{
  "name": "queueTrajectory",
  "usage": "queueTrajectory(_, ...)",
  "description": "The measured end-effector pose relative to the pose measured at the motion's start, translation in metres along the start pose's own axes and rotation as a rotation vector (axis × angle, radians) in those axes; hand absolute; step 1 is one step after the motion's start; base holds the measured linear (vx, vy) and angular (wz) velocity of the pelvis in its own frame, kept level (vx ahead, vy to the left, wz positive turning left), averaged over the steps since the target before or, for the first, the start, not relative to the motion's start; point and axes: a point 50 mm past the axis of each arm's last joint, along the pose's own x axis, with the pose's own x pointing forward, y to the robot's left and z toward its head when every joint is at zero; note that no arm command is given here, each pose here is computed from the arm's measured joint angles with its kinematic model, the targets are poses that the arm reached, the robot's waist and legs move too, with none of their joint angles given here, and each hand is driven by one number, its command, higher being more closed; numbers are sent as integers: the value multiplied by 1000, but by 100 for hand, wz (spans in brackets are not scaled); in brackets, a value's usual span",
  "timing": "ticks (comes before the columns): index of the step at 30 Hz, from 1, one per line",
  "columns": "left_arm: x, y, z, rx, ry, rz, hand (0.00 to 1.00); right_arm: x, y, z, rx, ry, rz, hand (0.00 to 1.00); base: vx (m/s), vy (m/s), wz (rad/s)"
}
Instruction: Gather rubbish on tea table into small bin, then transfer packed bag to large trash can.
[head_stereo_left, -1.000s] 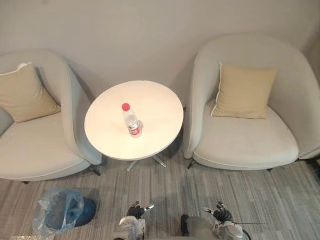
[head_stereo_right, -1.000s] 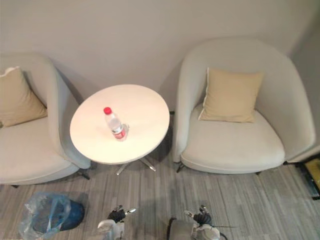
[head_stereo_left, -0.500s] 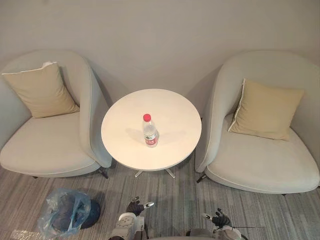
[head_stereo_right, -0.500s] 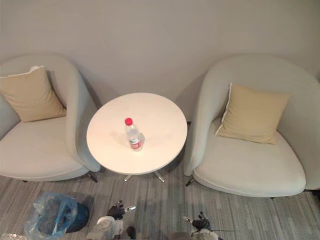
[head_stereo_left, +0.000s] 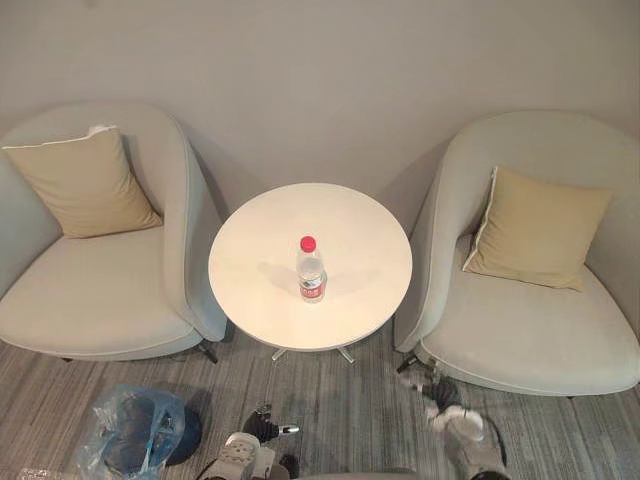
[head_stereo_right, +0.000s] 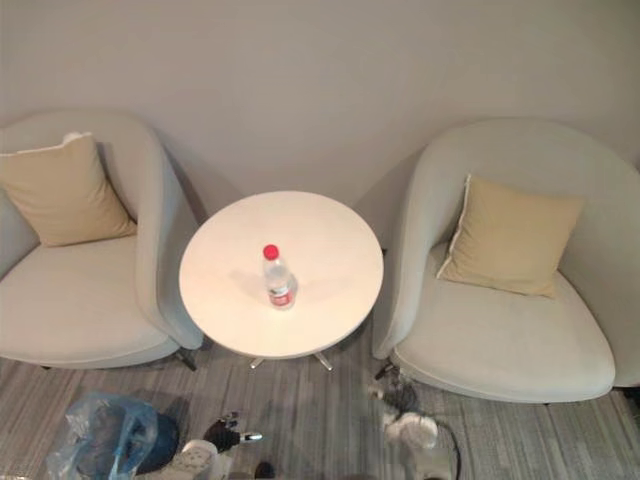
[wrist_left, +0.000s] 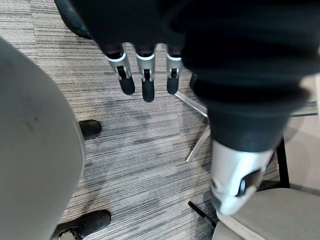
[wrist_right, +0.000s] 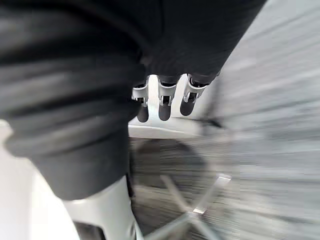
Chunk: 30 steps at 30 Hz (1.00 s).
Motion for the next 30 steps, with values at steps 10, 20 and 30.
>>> queueTrajectory(10,-2,7,-3,11,-23,24,0,-15,33,25,-175,-182,104,0,-39,-5,13)
queueTrajectory(20,-3,12,0,31,-50,65,0,-1,46,83,-265,-411,65,0,10,-18,24)
queueTrajectory(30,-3,17,8,23,-95,104,0,12,53,126,-244,-536,-25,0,22,-16,15)
